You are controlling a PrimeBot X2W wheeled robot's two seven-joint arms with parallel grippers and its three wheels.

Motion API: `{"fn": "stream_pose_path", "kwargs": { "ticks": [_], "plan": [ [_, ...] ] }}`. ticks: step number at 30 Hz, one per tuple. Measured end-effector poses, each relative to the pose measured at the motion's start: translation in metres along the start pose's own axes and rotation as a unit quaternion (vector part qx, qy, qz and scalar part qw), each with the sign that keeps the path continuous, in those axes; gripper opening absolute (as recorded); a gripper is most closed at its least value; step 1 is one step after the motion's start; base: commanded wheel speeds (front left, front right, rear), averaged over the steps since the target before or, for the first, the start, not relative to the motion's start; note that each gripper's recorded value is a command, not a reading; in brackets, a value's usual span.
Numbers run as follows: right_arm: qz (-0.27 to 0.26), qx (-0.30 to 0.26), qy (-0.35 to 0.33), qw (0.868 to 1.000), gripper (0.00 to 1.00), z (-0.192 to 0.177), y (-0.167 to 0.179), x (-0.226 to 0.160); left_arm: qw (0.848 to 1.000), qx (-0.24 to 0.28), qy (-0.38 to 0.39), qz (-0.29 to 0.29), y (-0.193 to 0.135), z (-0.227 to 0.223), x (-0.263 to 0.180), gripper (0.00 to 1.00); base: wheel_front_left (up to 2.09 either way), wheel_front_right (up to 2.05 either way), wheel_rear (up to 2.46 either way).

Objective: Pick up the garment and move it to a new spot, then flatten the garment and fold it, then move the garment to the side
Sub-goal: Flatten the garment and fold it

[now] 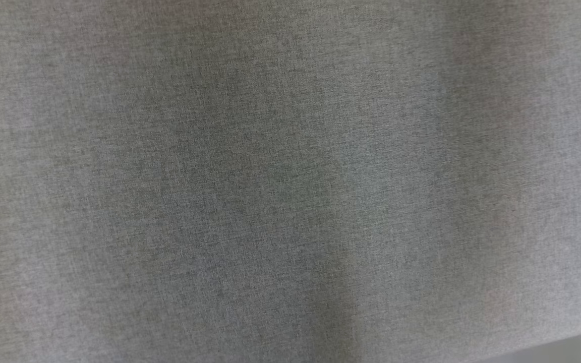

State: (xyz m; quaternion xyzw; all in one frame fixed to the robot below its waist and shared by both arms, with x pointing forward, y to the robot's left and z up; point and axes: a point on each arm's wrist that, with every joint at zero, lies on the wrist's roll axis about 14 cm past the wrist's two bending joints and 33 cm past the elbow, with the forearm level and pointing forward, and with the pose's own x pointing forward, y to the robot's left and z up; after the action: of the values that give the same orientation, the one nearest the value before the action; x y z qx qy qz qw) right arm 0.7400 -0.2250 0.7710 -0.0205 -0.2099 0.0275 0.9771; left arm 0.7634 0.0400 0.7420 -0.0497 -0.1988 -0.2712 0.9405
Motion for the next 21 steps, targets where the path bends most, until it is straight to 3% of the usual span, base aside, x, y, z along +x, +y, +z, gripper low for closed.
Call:
{"fn": "stream_pose_path", "kwargs": {
  "ticks": [12, 21],
  "plan": [
    [0.014, 0.035, 0.030, 0.999, 0.00, -0.043, 0.014, -0.016, 1.000, -0.023, 0.005, 0.007, 0.013, -0.035, -0.027, 0.00, 0.00, 0.00, 0.00],
    [0.024, 0.086, 0.065, 0.994, 0.00, -0.064, 0.012, -0.072, 0.997, -0.064, 0.048, 0.005, 0.009, -0.067, -0.090, 0.00, 0.00, 0.00, 0.00]
  ]
}}
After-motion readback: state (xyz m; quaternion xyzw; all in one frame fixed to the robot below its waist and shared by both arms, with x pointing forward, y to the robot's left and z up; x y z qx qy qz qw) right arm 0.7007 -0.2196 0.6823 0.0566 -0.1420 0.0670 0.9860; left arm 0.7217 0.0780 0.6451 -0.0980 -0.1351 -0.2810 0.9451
